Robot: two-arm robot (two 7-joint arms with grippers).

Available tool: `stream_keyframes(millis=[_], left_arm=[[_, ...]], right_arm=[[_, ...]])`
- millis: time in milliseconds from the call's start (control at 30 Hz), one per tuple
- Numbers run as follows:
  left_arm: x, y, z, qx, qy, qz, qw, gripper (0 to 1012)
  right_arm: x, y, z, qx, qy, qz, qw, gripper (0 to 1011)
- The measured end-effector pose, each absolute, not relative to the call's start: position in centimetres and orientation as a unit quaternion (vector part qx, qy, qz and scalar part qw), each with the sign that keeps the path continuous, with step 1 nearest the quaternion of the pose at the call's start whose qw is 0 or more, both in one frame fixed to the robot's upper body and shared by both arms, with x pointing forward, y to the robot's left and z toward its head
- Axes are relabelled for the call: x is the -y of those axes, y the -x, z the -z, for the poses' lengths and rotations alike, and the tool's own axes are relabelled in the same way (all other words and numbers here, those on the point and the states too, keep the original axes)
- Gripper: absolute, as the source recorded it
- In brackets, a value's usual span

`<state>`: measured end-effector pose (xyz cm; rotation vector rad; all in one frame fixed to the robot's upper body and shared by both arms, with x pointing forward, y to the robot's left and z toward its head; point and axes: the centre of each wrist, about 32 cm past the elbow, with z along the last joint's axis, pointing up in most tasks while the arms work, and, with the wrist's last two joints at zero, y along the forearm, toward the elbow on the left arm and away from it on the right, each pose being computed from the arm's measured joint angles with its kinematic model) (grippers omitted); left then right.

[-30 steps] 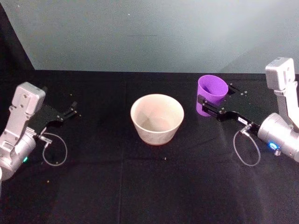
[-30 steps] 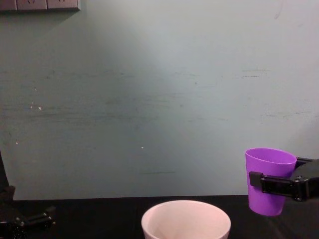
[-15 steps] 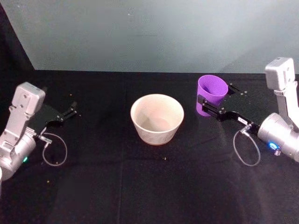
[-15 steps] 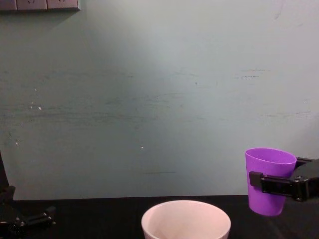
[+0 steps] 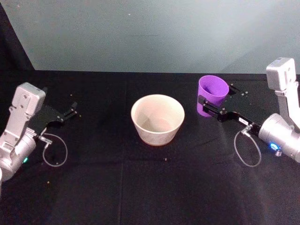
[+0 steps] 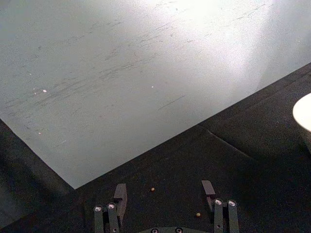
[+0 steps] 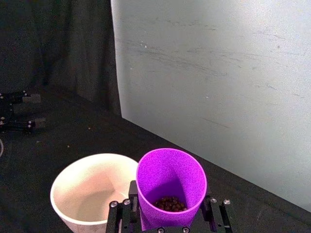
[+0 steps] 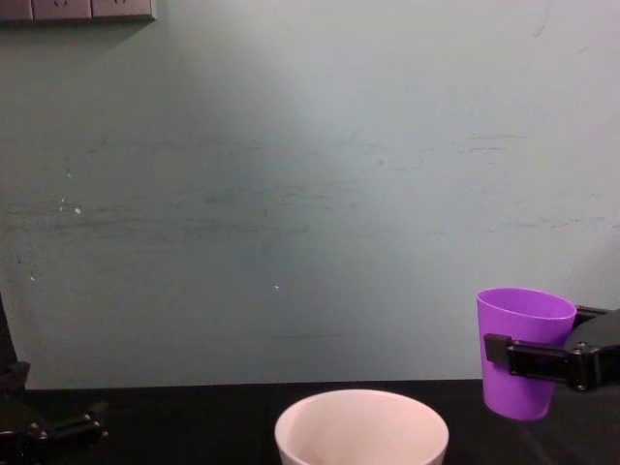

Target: Pick up the cup and pour the mung beans from the cup into the bowl.

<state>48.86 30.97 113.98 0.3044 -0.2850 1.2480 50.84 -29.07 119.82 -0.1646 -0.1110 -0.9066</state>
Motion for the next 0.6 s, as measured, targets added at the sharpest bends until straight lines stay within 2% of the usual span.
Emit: stream_keyframes(millis=[600], left_arm=[[-30.97,-48.86,-113.98,0.132,-0.141,-0.58,0.791,1000]], right_arm=[[29.08,-50.84,-119.82,0.054,0.079,0.437,0.894,731]])
